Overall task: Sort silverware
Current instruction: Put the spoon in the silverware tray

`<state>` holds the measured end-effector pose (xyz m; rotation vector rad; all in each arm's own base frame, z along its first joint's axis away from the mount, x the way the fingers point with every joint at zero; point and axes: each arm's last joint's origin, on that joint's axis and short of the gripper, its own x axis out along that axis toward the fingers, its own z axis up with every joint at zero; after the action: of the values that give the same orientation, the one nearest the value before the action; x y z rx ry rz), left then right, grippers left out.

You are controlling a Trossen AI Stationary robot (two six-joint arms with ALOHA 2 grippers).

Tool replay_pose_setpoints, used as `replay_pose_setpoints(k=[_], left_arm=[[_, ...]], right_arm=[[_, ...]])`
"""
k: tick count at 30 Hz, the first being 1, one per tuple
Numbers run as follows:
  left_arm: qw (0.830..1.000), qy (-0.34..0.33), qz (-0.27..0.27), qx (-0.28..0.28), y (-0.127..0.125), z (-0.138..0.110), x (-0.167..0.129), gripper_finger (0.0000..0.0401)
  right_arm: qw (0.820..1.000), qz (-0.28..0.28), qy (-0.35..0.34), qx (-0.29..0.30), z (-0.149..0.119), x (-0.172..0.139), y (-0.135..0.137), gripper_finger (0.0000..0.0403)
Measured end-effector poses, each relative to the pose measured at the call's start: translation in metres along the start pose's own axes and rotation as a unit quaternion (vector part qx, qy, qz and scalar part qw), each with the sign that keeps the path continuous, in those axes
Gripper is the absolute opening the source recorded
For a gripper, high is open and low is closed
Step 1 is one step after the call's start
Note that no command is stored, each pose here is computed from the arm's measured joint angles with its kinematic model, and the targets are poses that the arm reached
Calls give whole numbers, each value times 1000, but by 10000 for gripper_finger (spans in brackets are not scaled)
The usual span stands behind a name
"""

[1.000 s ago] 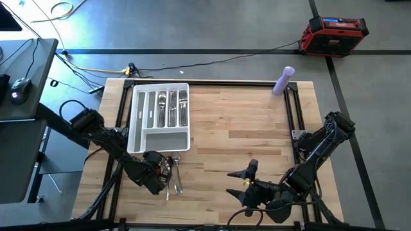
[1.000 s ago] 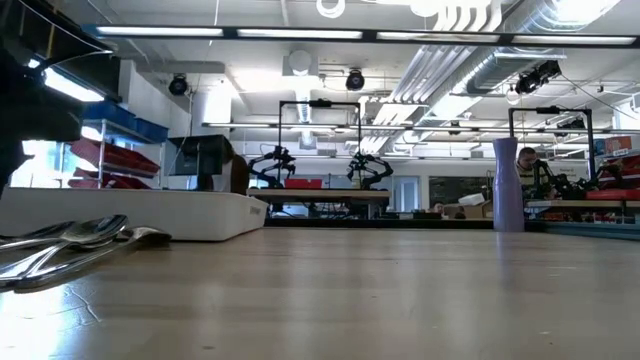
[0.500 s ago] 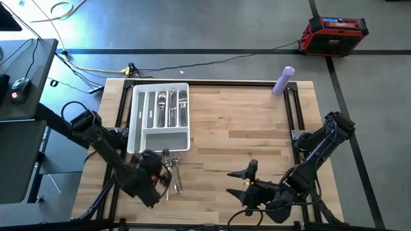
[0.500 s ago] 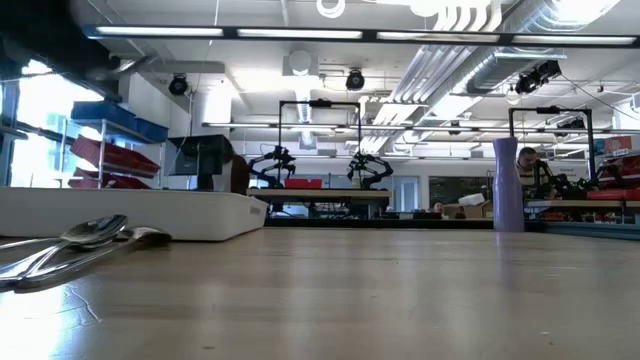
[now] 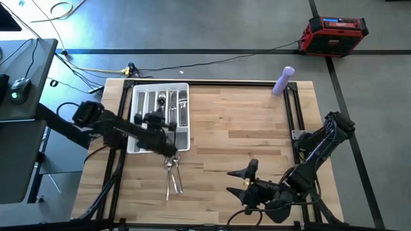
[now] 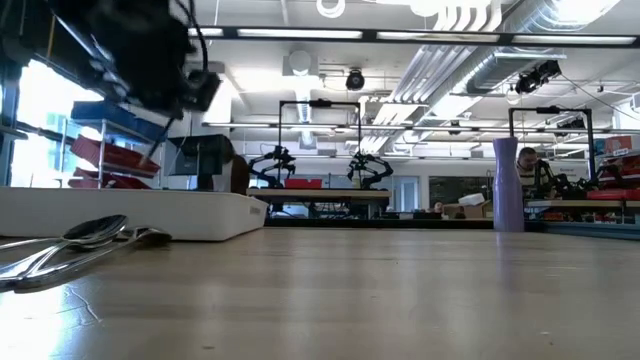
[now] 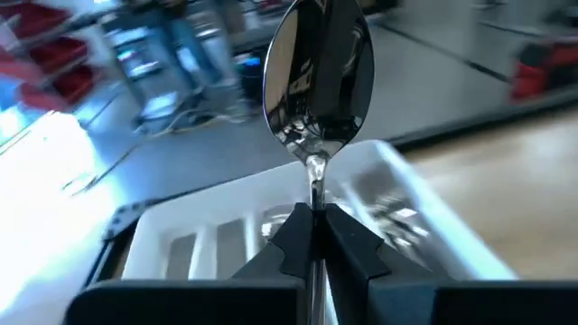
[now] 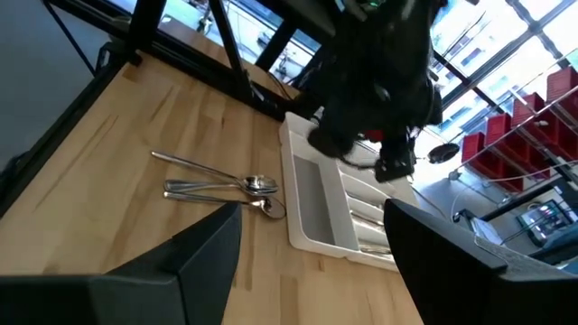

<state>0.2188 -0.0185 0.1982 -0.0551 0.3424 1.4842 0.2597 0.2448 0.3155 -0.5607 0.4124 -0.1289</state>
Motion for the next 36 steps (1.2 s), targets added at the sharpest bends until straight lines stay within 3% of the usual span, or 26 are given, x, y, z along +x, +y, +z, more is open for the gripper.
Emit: replay_pose_setpoints(k=[6,13,18,23,26,30,36], left_arm=[[997,49,25,-46,-6,-29,33,0],[990,141,10,-7,-14,-41,45,11],[981,190,19,19,-6,-38,46,58],[974,223,13,34,8,-15,37,123],[958,281,-28,43,15,4,23,155],[909,382,-161,42,17,14,-12,175],[862,377,-338,-13,11,-9,-99,171]], right_arm=[[1000,0,1,-2,0,0,0,254],[1000,2,1,0,0,0,0,254],[1000,7,1,2,0,0,0,254],[1000,9,2,1,-1,-1,1,254],[1000,9,2,-4,-1,-1,1,254],[1000,9,2,-4,-1,-1,1,254],[1000,9,1,11,-1,-2,2,254]])
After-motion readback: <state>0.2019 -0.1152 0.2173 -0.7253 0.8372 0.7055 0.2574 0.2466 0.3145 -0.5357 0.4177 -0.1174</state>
